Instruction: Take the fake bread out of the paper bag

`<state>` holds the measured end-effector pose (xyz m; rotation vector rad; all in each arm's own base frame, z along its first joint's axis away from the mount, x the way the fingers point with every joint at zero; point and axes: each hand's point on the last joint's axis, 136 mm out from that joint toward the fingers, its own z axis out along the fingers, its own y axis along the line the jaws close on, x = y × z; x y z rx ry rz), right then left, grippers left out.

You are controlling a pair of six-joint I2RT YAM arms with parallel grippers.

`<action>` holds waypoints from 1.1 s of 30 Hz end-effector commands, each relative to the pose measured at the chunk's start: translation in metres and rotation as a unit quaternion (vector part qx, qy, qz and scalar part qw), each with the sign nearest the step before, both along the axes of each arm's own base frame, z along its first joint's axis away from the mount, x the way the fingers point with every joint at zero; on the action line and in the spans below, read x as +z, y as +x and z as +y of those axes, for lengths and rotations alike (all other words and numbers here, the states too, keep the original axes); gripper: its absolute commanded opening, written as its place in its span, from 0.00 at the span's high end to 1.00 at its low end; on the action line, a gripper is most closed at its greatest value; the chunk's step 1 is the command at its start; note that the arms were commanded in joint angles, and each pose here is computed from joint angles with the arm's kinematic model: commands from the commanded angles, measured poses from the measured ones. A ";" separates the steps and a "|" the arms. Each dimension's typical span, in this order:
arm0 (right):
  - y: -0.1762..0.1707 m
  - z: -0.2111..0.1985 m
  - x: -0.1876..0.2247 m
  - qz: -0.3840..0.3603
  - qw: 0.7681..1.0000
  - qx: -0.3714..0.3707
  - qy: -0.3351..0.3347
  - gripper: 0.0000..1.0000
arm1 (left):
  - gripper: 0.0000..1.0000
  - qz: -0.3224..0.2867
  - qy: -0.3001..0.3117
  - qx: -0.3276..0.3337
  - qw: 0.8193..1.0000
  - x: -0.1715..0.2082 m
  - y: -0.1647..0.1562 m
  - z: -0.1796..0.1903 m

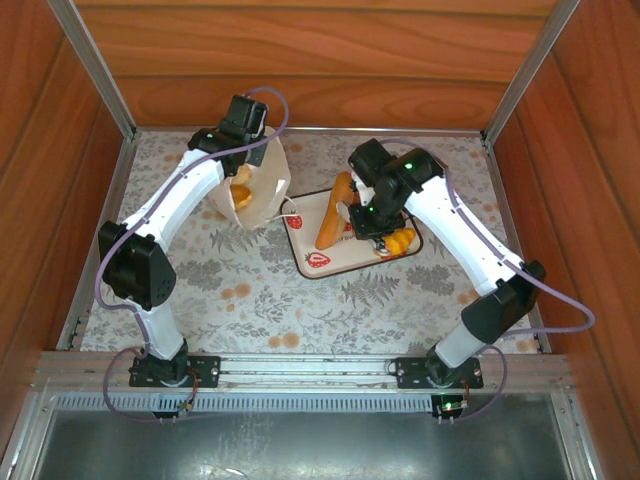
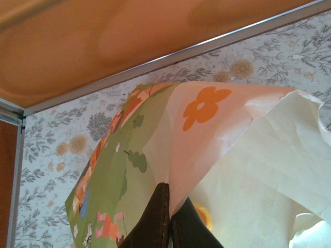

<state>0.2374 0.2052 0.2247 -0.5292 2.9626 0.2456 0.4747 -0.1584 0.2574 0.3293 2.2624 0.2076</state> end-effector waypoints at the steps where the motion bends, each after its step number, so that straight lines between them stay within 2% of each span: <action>1: 0.001 0.003 0.003 0.001 0.999 0.038 -0.006 0.96 | 1.00 -0.024 0.007 0.020 0.999 0.025 -0.001 0.025; 12: 0.007 0.024 -0.022 0.051 0.992 0.094 -0.074 0.92 | 1.00 -0.019 0.033 0.031 0.999 0.021 0.000 0.055; 18: 0.012 0.027 -0.031 0.061 0.985 0.109 -0.117 0.87 | 1.00 -0.025 0.020 0.025 0.999 0.025 -0.003 0.054; 25: 0.015 0.027 -0.040 0.069 0.979 0.116 -0.151 0.85 | 1.00 -0.023 0.008 0.020 0.999 0.022 -0.003 0.049; 33: 0.013 0.046 -0.052 0.080 0.976 0.142 -0.143 0.72 | 1.00 -0.024 0.002 0.019 1.000 0.022 -0.002 0.048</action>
